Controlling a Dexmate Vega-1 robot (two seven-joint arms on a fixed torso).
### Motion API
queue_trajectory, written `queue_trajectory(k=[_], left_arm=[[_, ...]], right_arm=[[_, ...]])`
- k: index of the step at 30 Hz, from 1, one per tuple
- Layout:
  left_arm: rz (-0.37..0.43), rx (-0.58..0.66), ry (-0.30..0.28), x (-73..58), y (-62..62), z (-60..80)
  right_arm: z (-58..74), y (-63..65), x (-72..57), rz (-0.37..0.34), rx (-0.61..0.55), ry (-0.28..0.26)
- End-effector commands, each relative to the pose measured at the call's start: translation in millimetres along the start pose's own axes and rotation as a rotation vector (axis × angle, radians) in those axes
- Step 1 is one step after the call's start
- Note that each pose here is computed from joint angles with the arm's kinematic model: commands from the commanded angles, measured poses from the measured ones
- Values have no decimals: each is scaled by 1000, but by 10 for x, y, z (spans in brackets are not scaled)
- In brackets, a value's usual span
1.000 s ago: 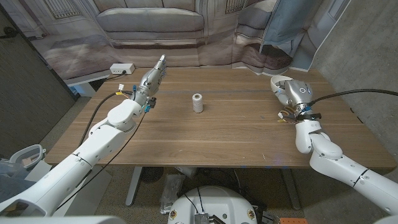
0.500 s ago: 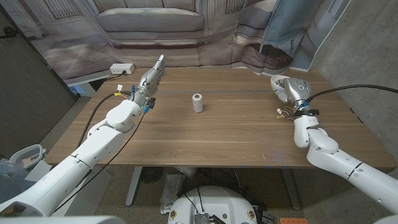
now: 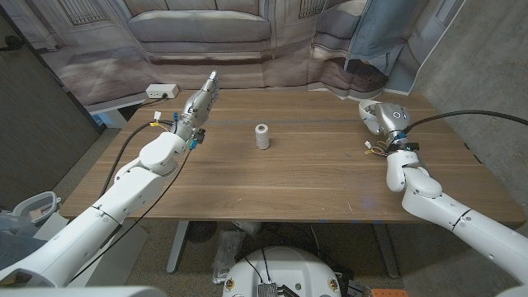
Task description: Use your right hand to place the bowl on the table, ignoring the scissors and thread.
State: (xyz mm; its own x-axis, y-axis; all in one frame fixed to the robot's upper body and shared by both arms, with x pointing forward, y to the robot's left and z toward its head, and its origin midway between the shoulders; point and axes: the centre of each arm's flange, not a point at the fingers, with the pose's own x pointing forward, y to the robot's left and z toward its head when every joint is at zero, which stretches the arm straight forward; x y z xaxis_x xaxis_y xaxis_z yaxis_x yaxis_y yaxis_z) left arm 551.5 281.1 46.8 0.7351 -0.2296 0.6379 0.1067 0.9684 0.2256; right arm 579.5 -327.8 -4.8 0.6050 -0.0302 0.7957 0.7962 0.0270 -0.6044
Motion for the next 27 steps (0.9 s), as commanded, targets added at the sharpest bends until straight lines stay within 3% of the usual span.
queue_trajectory(k=[1,27], left_arm=[[-2,6,-7,0,7,34],[6,10,-5,-114,-17,51]], right_arm=[[-48,79,58,0,-1,37],[-160,282,220,20,13,108]])
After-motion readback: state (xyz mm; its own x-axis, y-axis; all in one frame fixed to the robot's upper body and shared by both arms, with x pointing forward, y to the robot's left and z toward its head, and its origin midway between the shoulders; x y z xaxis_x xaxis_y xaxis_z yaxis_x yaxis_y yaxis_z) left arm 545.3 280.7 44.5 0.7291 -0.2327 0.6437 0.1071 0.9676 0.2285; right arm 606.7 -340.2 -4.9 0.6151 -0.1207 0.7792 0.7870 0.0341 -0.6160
